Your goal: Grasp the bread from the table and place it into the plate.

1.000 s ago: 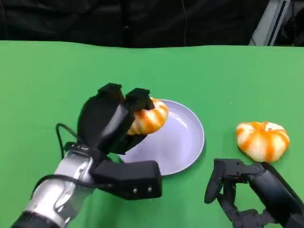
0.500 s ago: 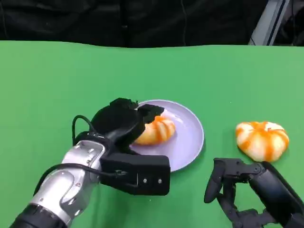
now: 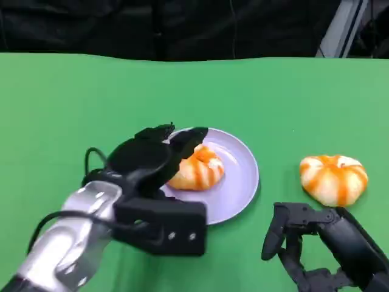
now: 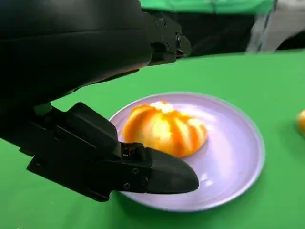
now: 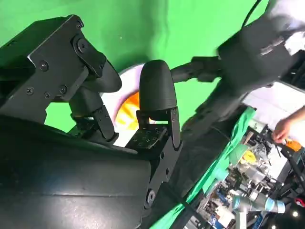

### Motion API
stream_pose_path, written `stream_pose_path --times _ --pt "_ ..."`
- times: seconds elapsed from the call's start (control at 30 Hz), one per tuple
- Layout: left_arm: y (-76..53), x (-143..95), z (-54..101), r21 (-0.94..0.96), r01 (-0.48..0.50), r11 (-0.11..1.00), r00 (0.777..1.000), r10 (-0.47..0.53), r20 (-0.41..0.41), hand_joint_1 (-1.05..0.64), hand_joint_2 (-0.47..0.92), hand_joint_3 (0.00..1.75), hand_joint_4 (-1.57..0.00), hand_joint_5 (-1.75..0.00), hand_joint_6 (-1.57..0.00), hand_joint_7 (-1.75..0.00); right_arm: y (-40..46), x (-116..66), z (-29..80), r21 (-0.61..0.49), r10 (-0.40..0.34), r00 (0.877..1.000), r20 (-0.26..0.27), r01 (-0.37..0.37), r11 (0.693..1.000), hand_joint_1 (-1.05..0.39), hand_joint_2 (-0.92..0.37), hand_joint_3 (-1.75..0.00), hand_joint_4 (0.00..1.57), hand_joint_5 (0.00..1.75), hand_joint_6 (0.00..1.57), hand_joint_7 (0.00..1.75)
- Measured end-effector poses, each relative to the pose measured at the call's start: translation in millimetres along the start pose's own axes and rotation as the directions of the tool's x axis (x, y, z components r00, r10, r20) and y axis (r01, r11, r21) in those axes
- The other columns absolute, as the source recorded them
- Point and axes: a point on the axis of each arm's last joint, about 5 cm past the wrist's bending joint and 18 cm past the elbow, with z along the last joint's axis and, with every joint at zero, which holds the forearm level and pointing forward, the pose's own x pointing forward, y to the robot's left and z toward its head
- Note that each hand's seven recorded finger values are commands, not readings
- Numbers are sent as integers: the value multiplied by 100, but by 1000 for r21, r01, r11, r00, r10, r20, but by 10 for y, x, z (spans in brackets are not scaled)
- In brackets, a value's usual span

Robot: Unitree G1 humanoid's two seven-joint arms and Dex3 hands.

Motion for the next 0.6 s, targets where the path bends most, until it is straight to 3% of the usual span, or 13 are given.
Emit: stream_pose_path --times 0.17,0.33,0.37,0.47,0.53,0.6 --pt "124 -234 -100 -48 -78 996 997 79 12 -71 92 33 -35 -25 -31 -12 -14 -27 17 13 0 1000 -5 0 1000 8 -35 -133 83 166 76 134" --pt "100 -437 -145 -96 -216 972 975 219 20 -66 92 27 -53 -37 -47 -15 -24 -84 27 18 -4 1000 -18 5 1000 7 -33 -135 82 166 76 135" --pt "94 -459 -150 -97 -236 967 971 239 24 -58 92 26 -60 -48 -58 -17 -26 -92 24 18 -7 1000 -22 7 1000 8 -34 -136 84 167 76 136" --pt "46 -586 -175 -130 -355 926 933 359 11 -47 92 22 -61 -77 -74 -18 -25 -108 34 22 -15 1000 -23 16 1000 7 -33 -138 85 167 77 136" --pt "-3 -663 -185 -171 -423 890 903 430 5 -43 92 19 -64 -83 -79 -20 -20 -127 44 27 -24 999 -23 25 999 7 -32 -139 85 167 77 136" --pt "-53 -743 -196 -222 -487 845 866 499 -3 -35 92 18 -66 -112 -88 -32 -16 -130 62 29 -31 999 -16 32 999 8 -31 -140 85 165 77 136"
